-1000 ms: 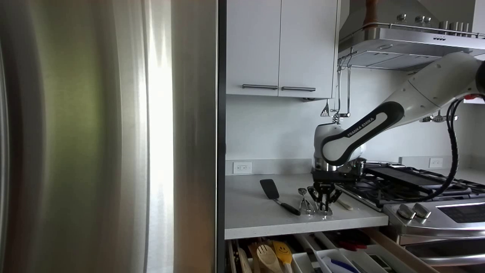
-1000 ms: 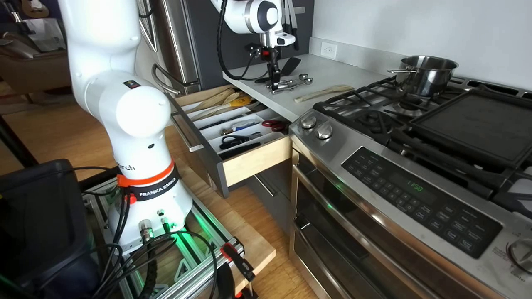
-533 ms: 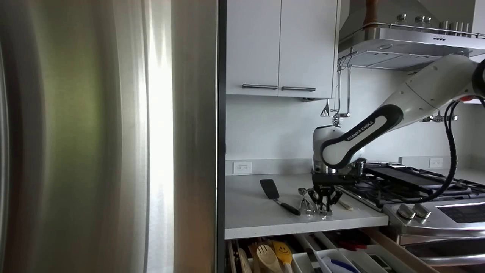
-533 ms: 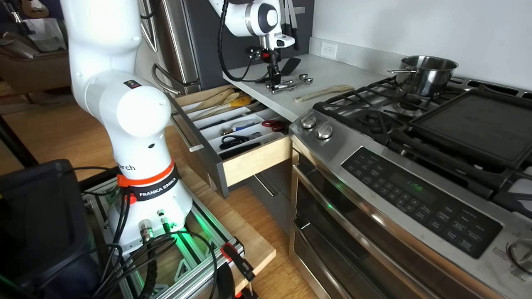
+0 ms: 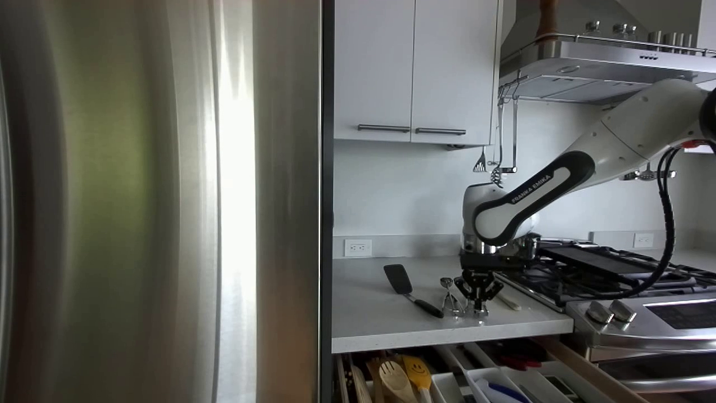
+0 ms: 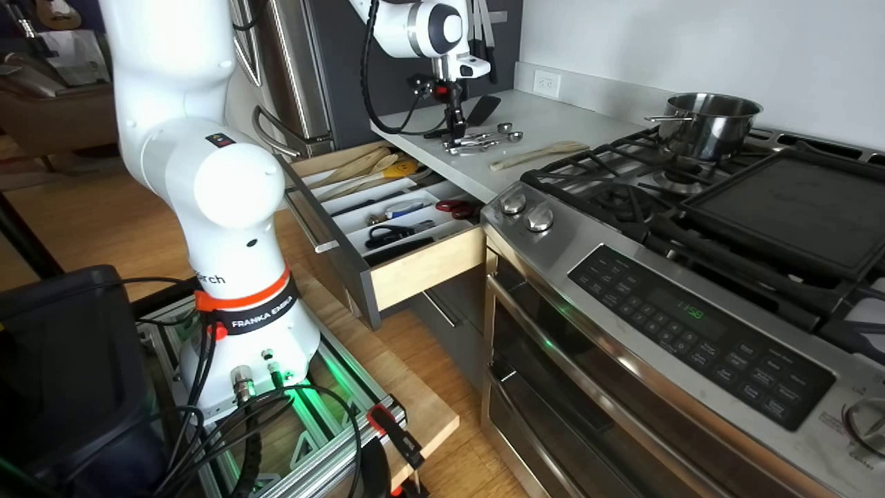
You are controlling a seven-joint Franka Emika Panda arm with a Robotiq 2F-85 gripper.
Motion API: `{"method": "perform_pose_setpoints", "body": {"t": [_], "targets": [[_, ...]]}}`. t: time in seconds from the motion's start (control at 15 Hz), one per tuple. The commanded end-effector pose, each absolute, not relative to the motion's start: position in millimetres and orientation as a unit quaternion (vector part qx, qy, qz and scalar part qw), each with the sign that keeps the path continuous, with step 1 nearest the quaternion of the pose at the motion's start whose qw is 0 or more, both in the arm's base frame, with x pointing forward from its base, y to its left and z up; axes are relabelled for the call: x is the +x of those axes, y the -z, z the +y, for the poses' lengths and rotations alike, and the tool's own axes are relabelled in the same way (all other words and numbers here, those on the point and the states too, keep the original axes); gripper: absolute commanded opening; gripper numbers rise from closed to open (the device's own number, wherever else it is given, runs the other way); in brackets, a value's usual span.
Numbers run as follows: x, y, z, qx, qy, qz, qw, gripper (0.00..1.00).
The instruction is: Pick up the ice cream scoop on the right and place it in the top third to right compartment of the drawer
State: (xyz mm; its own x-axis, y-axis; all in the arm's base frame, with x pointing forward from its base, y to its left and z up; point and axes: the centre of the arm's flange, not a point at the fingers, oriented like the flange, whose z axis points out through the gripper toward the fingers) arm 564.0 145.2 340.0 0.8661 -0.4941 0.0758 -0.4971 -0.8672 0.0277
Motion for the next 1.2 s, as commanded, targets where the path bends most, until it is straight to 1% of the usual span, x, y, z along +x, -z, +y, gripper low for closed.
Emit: {"method": "perform_pose_setpoints", "body": {"t": [0.0,0.27,0.6,0.87,1.13], "targets": [[541,-371,136,0.964,-0.016,-0.265,0.001,0.01],[510,-401,149,0.971,0.014,-0.24,0.006,0.01],[451,-432,191,0.984,0.074,-0.162,-0.001,0.01],[402,-441,217,0.982,0.135,-0.129,-0.011,0.01],[363,-437,219,0.971,0.208,-0.117,-0.024,0.01]]}}
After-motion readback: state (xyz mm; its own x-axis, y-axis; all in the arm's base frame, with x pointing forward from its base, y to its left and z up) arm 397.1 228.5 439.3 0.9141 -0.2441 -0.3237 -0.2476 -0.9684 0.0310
